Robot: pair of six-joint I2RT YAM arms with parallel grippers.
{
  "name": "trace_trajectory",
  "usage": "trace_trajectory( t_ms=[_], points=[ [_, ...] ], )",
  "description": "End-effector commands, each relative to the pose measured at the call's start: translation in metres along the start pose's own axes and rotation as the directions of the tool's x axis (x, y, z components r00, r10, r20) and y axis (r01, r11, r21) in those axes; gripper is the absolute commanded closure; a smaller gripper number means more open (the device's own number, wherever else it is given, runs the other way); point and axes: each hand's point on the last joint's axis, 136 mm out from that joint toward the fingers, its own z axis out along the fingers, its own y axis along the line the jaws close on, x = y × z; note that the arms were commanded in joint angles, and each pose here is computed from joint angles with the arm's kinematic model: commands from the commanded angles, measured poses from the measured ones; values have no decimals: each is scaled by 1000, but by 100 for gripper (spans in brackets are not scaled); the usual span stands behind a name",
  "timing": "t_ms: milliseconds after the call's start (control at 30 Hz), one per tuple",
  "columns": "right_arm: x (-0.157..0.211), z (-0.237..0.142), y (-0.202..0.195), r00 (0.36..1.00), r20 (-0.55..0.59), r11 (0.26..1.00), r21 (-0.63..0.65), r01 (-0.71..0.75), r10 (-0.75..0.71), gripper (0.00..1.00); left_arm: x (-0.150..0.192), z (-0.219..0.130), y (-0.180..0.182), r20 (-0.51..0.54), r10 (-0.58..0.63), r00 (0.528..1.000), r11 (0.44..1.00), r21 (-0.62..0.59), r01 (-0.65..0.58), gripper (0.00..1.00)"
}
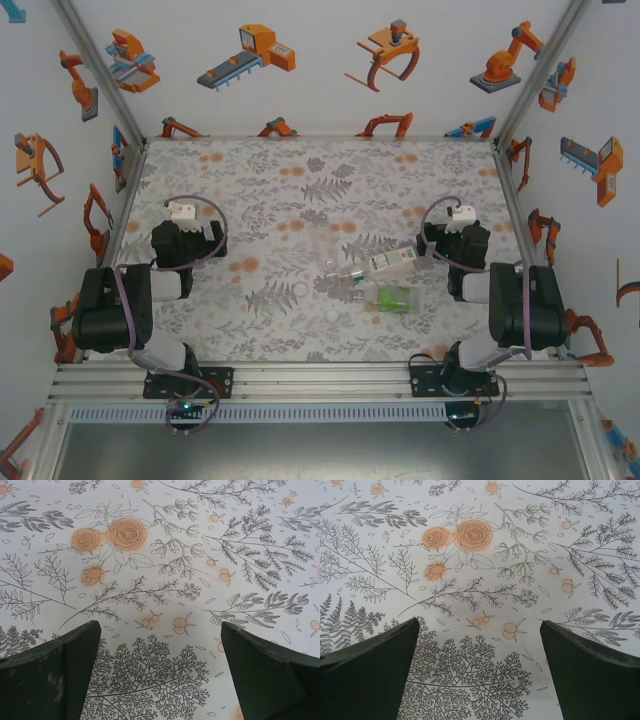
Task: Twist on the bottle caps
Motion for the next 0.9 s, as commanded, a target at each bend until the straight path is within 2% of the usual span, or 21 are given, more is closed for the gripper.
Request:
trace_trajectory(
  t_ms=[0, 500, 700, 867],
  points=[
    [-8, -1, 0, 999, 30, 1000, -6, 20, -20, 1, -7, -2, -3, 33, 21, 999, 1000, 21, -22, 3],
    [-8, -1, -1, 999, 29, 1000, 1, 15, -15, 1, -7, -2, -2, 34, 20, 999, 1000, 17, -20, 3],
    [-8, 3, -20, 999, 8, 994, 108, -36, 35, 1, -8, -1, 9, 26, -6, 1000, 999, -42, 7, 3],
    [-8, 3, -22, 999, 6, 992, 117, -38, 38, 1, -9, 0, 12, 24, -12, 1000, 998, -62, 14, 3]
  ],
)
